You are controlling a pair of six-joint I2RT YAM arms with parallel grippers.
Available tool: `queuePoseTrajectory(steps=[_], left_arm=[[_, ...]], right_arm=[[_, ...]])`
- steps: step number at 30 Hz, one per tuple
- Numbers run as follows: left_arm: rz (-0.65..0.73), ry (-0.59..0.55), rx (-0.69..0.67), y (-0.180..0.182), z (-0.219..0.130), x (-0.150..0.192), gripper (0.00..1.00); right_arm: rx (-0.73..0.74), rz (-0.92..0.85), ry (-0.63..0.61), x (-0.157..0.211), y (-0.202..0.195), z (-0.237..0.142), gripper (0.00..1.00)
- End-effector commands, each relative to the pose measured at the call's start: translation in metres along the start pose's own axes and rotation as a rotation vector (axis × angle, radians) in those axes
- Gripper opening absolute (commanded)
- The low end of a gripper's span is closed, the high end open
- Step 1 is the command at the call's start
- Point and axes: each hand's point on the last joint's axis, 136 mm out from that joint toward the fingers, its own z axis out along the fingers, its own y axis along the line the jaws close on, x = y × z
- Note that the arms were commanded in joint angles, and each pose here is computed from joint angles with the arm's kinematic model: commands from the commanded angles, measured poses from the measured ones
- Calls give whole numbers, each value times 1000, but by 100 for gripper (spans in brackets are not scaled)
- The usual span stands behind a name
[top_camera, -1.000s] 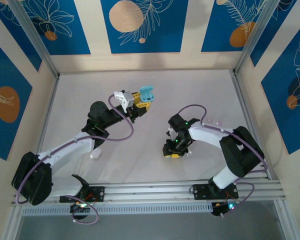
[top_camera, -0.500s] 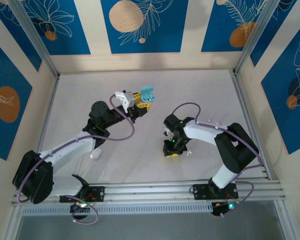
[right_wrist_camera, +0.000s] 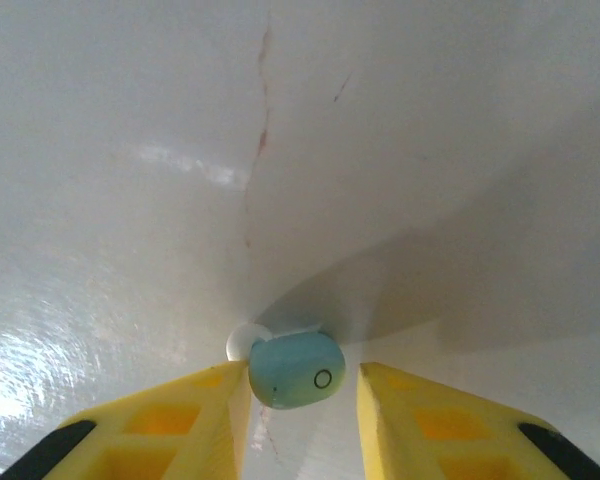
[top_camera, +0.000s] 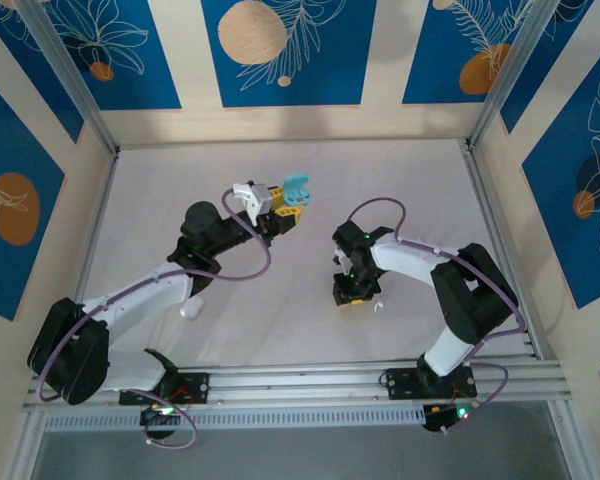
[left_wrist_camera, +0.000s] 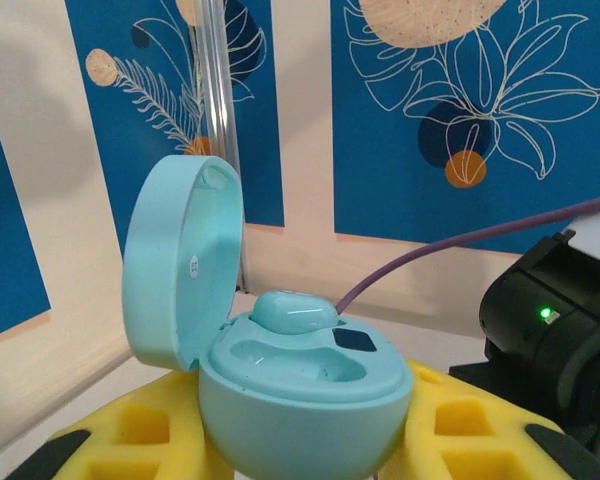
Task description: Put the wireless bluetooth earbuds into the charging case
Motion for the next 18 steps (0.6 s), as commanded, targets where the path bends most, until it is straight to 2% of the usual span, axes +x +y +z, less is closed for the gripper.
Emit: queuePoseTrajectory(steps=[1,5,9,15,18], left_arm=[[35,-48,6,-2,5,-19,31],[31,-50,8,-3,5,-18,31],[27,-53,14,-3,6,-18,31],[31,-56,14,-3,7,-17,31],[33,-53,14,-3,6,-17,31]], right_arm=[[-23,12,-31,-7,5,-13,38],[-58,82,-57,-9,9,-21,43],[-47,271,-41,-6,1,-23,44],[-158,447,-61,-11,11,-18,47],[-160,494,-63,-12,8,-16,50]])
